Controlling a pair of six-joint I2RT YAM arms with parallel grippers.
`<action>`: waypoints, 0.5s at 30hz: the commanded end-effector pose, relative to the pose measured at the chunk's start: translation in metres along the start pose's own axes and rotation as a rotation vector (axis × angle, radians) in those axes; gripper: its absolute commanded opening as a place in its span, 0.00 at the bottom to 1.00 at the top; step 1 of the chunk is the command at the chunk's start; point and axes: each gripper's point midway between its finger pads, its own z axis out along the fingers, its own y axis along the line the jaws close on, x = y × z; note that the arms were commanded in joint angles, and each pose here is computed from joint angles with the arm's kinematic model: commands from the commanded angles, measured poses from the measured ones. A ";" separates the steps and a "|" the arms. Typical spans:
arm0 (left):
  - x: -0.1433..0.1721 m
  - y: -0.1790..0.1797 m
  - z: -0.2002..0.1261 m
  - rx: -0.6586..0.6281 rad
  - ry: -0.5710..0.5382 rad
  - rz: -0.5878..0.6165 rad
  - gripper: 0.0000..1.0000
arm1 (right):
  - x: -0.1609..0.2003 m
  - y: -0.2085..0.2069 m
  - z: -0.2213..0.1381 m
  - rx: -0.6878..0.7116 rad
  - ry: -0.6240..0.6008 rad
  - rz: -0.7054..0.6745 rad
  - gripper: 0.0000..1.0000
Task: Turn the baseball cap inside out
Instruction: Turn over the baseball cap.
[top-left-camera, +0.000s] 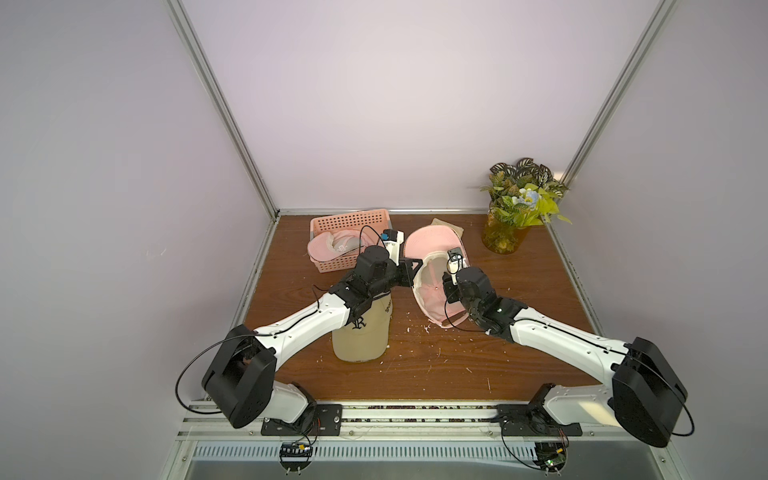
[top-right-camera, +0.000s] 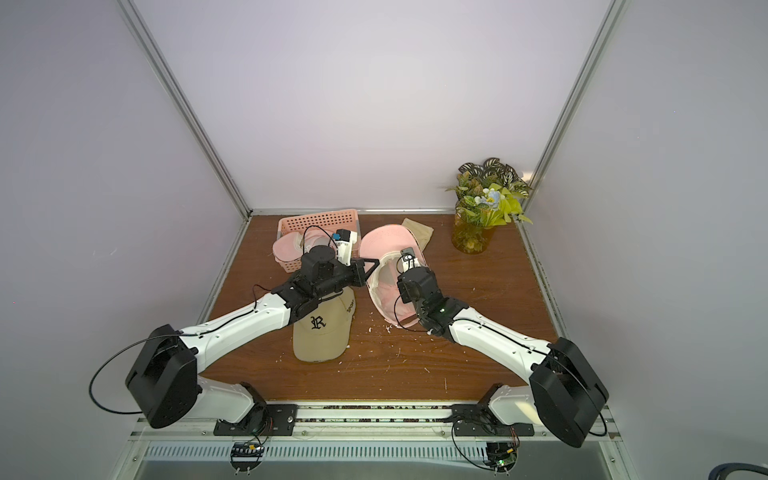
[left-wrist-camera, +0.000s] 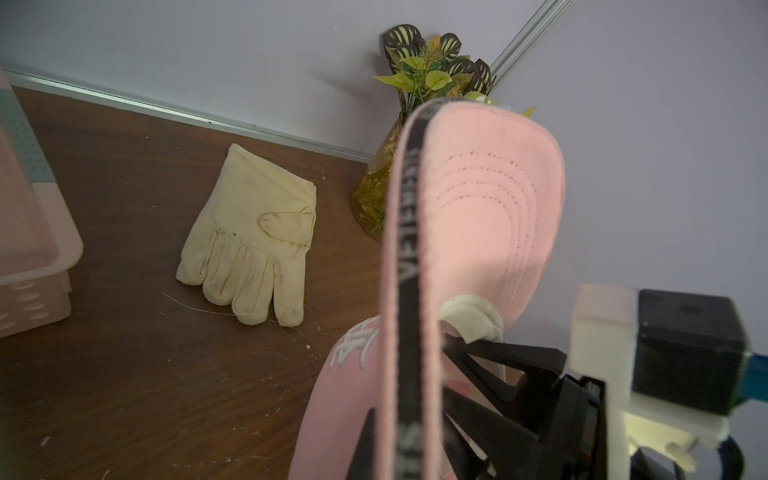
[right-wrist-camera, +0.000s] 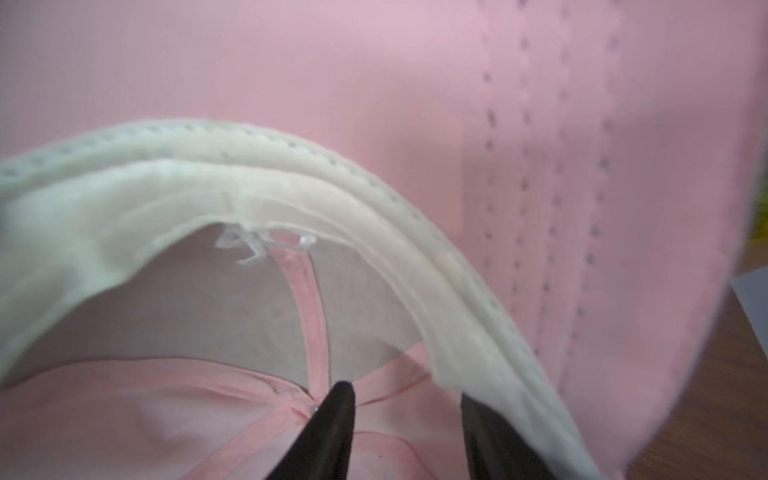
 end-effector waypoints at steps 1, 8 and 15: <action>-0.020 -0.015 -0.005 0.026 -0.060 -0.032 0.00 | 0.006 -0.021 0.005 0.147 0.013 0.027 0.47; -0.026 -0.019 -0.011 0.035 -0.080 -0.058 0.00 | 0.038 -0.029 0.022 0.263 0.132 -0.027 0.48; -0.025 -0.020 -0.013 0.037 -0.080 -0.042 0.00 | 0.050 -0.012 0.035 0.199 0.193 -0.052 0.50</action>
